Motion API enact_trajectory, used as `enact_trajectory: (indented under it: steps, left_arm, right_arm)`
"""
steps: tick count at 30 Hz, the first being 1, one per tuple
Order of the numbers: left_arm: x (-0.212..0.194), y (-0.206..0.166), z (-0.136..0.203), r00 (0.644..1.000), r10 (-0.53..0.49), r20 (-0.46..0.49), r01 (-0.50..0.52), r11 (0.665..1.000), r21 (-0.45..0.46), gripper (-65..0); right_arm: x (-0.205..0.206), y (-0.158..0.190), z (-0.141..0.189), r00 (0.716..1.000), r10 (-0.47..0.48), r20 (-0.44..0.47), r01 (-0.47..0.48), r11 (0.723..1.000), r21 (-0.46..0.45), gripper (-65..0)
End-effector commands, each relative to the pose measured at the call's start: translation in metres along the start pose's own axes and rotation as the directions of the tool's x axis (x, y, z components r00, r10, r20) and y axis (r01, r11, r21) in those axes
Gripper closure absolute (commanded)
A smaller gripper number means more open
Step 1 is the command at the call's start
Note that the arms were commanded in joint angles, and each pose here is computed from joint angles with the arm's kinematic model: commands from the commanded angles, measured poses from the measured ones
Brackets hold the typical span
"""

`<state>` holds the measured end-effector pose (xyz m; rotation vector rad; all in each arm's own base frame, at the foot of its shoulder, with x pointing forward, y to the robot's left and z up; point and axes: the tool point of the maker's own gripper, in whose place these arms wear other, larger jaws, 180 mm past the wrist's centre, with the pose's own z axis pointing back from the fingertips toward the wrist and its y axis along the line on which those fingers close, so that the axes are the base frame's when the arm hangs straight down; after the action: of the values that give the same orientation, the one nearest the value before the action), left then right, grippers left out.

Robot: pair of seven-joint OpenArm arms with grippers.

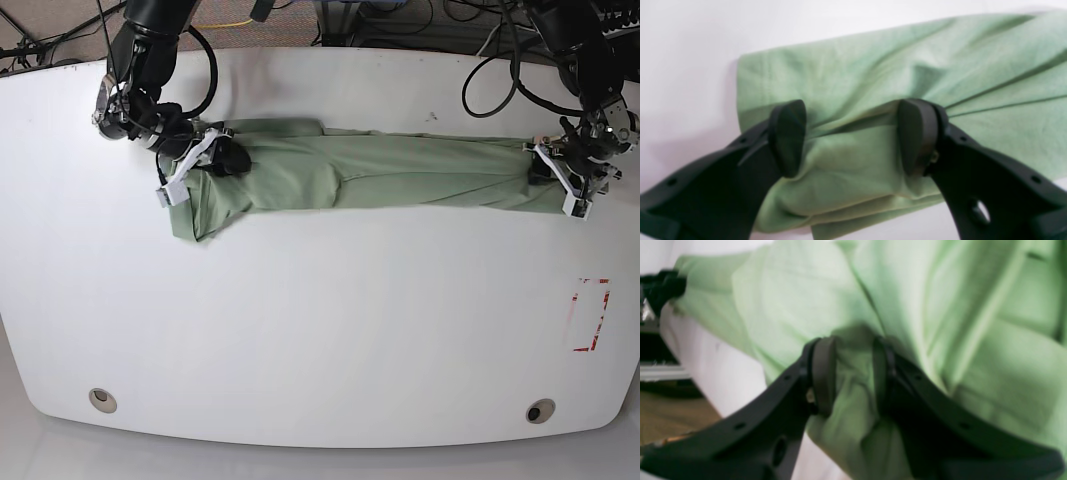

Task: Fold the T-shirt properly
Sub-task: 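Grasp the strip's ends with both grippers and tuck them inward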

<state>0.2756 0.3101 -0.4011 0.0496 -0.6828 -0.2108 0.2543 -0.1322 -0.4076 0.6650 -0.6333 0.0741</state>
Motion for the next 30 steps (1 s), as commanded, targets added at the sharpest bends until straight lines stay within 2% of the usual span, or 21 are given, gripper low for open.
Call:
enact_trajectory:
  steps: [1,4,7,12,14,25,30]
  left_arm:
    - [0.002,0.009,0.004,1.000,-0.017,-0.009,0.017,0.999,0.027,-39.7]
    - [0.014,0.020,0.020,1.000,-0.002,0.015,0.001,0.998,0.061,-40.1]
    - [0.021,0.035,0.042,0.997,0.068,0.039,-0.071,0.994,0.088,-40.6]
    - [0.036,0.051,0.070,0.983,0.161,0.090,-0.169,0.982,0.085,-51.4]
    - [0.031,0.057,0.076,0.975,0.201,0.092,-0.209,0.974,0.087,-53.1]
    - [-0.013,0.051,0.059,0.952,0.307,-0.011,-0.307,0.952,-0.001,-54.3]
    - [-0.025,0.040,0.046,0.940,0.339,-0.038,-0.341,0.939,-0.039,-54.3]
  right_arm:
    - [0.004,-0.018,0.011,1.000,0.023,-0.006,-0.024,0.998,-0.055,-18.5]
    - [0.007,-0.022,0.013,1.000,0.030,-0.008,-0.030,0.998,-0.063,-18.5]
    - [0.007,-0.023,0.015,0.999,0.033,-0.011,-0.034,0.997,-0.065,-18.5]
    - [0.005,-0.020,0.013,0.999,0.031,-0.013,-0.032,0.998,-0.060,-18.5]
    - [0.004,-0.020,0.013,0.999,0.029,-0.013,-0.030,0.998,-0.059,-18.5]
    - [0.006,-0.019,0.013,1.000,0.030,-0.008,-0.031,0.998,-0.056,-18.5]
    - [0.011,-0.014,0.019,0.998,0.068,0.006,-0.068,0.996,-0.066,-18.5]
